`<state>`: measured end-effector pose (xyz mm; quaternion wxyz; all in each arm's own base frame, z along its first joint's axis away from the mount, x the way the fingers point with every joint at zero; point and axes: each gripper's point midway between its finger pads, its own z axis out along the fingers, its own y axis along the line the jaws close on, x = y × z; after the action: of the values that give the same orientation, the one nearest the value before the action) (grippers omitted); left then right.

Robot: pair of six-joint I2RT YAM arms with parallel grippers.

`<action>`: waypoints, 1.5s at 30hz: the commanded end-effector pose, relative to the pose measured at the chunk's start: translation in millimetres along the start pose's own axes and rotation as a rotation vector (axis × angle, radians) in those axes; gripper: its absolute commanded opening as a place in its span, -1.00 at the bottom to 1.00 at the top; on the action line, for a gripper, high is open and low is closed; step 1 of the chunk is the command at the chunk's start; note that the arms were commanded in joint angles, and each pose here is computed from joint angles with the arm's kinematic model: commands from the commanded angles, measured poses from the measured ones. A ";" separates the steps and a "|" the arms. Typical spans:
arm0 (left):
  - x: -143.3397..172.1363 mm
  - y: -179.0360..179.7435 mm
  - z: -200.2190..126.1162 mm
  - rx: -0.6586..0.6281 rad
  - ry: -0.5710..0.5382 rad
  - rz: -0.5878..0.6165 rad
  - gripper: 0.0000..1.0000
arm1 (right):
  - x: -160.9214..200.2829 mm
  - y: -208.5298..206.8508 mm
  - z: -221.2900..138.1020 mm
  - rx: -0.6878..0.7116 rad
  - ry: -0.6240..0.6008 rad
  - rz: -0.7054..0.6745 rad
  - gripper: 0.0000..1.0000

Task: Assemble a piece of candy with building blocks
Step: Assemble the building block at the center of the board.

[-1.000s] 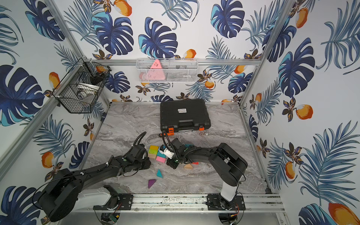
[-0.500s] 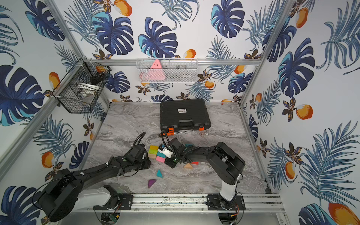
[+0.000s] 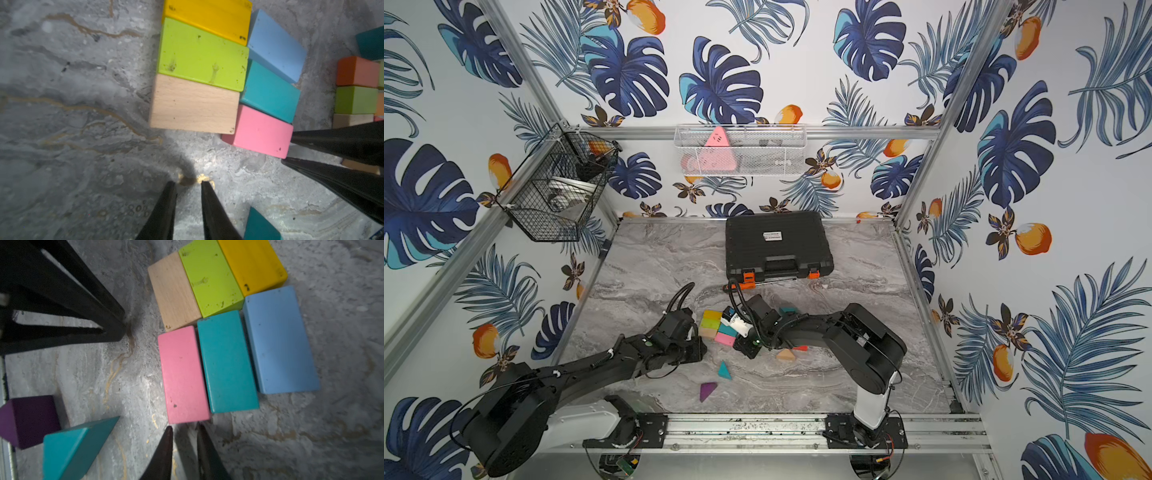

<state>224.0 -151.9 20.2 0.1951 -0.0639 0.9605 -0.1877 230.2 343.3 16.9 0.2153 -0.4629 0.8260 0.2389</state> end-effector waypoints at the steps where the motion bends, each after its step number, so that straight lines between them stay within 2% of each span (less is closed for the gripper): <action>1: 0.5 -14.5 -0.7 0.086 0.000 0.016 -0.44 | 8.5 -4.6 -1.8 0.030 0.028 0.017 -0.51; 14: -0.7 -31.6 11.3 0.153 0.017 -0.014 -0.48 | 7.8 -8.5 2.5 0.043 0.046 0.023 -0.51; 31: -0.8 -18.4 18.9 0.067 0.001 -0.053 -0.49 | 12.9 -8.5 6.0 0.038 0.065 0.027 -0.51; 37: -0.9 -20.2 17.5 0.074 0.002 -0.050 -0.50 | 9.3 -9.0 -2.3 0.054 0.052 0.030 -0.48; 42: -10.9 -22.2 -9.4 0.067 -0.051 -0.014 -0.48 | -9.8 -9.8 -28.3 0.098 -0.022 0.042 -0.27; 45: -25.8 -18.1 -43.3 0.015 -0.124 0.019 -0.33 | -25.0 -7.4 -49.2 0.114 -0.077 0.075 -0.12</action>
<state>237.4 -171.7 64.2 0.2458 -0.0694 0.9357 -0.2432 241.5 332.8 57.0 0.2591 -0.4327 0.8352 0.2193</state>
